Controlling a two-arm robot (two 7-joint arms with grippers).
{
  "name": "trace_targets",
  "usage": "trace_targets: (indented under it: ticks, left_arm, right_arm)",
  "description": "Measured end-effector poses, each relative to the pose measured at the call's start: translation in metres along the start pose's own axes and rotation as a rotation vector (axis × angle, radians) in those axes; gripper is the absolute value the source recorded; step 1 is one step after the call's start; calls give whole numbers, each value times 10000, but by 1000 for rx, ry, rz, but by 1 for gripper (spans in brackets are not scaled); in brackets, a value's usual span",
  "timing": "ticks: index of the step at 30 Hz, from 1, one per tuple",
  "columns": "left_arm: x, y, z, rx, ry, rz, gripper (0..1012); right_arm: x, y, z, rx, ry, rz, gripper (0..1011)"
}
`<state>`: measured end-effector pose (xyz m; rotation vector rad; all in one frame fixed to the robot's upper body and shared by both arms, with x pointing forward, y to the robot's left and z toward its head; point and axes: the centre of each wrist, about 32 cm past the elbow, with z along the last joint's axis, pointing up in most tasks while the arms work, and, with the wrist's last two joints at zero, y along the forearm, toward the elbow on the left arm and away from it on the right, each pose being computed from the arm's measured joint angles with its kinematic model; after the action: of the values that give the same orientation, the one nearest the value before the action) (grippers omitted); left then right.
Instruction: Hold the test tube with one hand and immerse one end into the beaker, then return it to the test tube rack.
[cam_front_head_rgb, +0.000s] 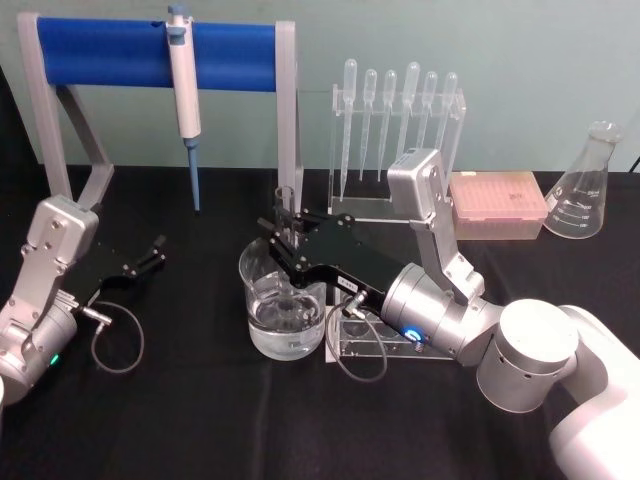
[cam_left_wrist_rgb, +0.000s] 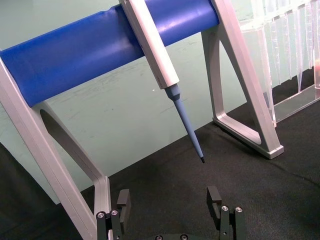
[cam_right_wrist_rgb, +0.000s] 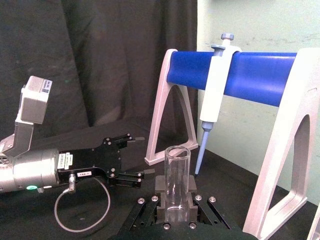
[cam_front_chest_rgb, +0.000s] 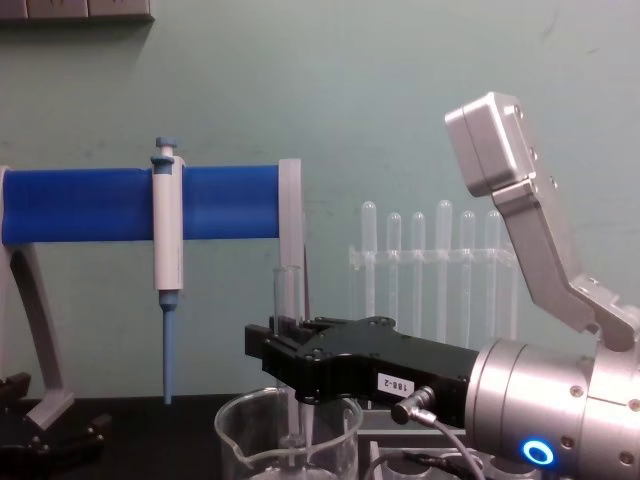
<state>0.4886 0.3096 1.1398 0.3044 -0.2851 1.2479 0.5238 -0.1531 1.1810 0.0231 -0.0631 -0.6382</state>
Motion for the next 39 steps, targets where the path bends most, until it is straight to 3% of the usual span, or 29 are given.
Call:
trace_targets:
  ticks: [39]
  left_arm:
    - [0,0,0,0,0,0,1000]
  right_arm:
    - [0,0,0,-1,1,0,224]
